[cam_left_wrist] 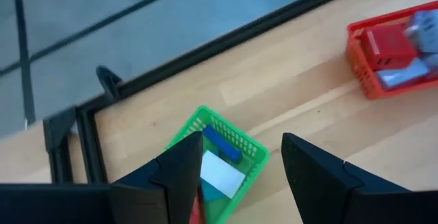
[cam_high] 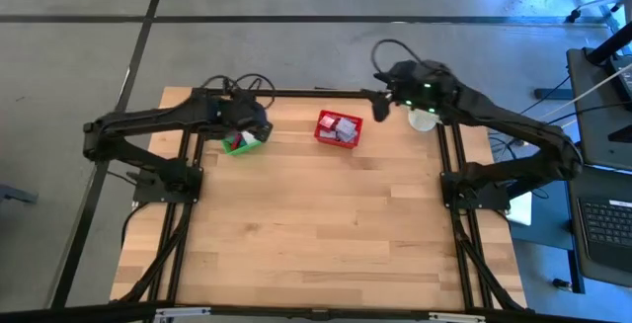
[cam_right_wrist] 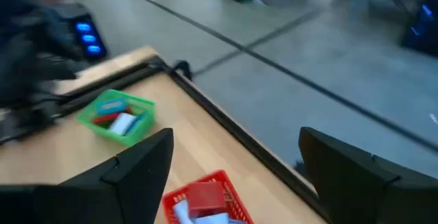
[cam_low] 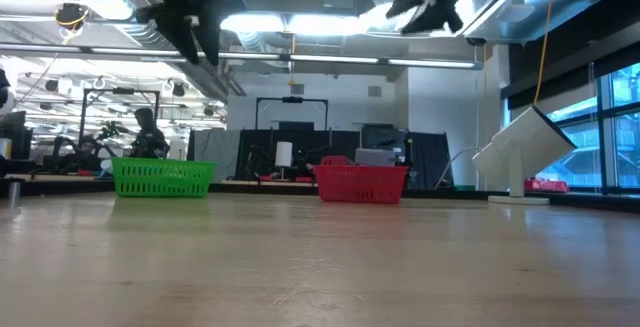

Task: Pick & Place Office items
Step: Return to Home Position

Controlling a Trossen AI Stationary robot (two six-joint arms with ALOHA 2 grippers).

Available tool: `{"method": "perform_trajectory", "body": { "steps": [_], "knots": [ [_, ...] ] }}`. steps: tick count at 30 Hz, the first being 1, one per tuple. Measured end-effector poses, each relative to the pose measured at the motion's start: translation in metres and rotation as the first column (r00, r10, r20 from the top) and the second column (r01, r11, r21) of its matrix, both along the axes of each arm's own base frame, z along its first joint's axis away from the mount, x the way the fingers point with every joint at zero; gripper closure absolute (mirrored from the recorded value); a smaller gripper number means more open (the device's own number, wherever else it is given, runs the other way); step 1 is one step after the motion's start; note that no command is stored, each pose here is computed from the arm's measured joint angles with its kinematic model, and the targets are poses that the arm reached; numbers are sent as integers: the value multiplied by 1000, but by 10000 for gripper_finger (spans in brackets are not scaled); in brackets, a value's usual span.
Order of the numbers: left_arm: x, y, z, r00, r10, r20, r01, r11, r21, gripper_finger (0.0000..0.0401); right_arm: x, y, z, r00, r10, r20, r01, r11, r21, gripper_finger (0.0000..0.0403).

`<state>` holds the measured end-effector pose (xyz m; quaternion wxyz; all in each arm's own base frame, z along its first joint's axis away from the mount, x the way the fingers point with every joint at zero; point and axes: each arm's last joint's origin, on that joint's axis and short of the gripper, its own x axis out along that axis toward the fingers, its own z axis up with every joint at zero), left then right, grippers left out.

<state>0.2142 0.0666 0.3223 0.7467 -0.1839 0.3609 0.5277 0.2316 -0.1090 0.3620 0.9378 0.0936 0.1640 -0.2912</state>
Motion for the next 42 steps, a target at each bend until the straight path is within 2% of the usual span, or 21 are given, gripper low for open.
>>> {"method": "perform_trajectory", "body": {
  "steps": [2,5,9,12,14,17,20,23,27,30,35,42],
  "knots": [
    [-10,-2,9,999,-43,9,43,999,24,205,-14,8,8,999,55,-2,-55,998,-13,85],
    [-24,-6,24,993,-109,46,105,992,70,205,-34,17,15,999,50,-10,-50,999,16,85],
    [-40,-10,40,977,-160,139,147,984,99,205,-62,26,17,991,-134,-15,135,986,102,91],
    [-50,-13,47,966,-179,188,162,981,103,205,-80,29,16,952,-302,-43,305,944,127,98],
    [-56,-14,50,964,-197,176,176,976,131,205,-88,31,16,923,-383,-47,385,914,129,102],
    [-63,-15,54,962,-239,135,214,961,176,205,-95,35,16,930,-363,-55,367,918,149,107],
    [-67,-17,58,950,-243,195,210,962,172,205,-98,38,16,949,-311,-46,313,929,199,110],
    [-79,-20,64,939,-254,234,213,960,184,205,-99,39,17,934,-356,-12,348,906,241,110],
    [-104,-25,73,916,-264,301,201,954,225,205,-100,41,16,901,-433,-1,423,878,225,110],
    [-123,-30,79,890,-279,361,198,949,245,205,-99,42,16,925,-380,-29,378,906,190,110],
    [-146,-37,73,842,-320,435,228,941,251,205,-96,45,15,977,-197,-84,209,964,165,111],
    [-148,-41,46,737,-443,510,323,894,309,205,-94,52,12,994,52,-95,-25,964,265,111]
  ]
}}
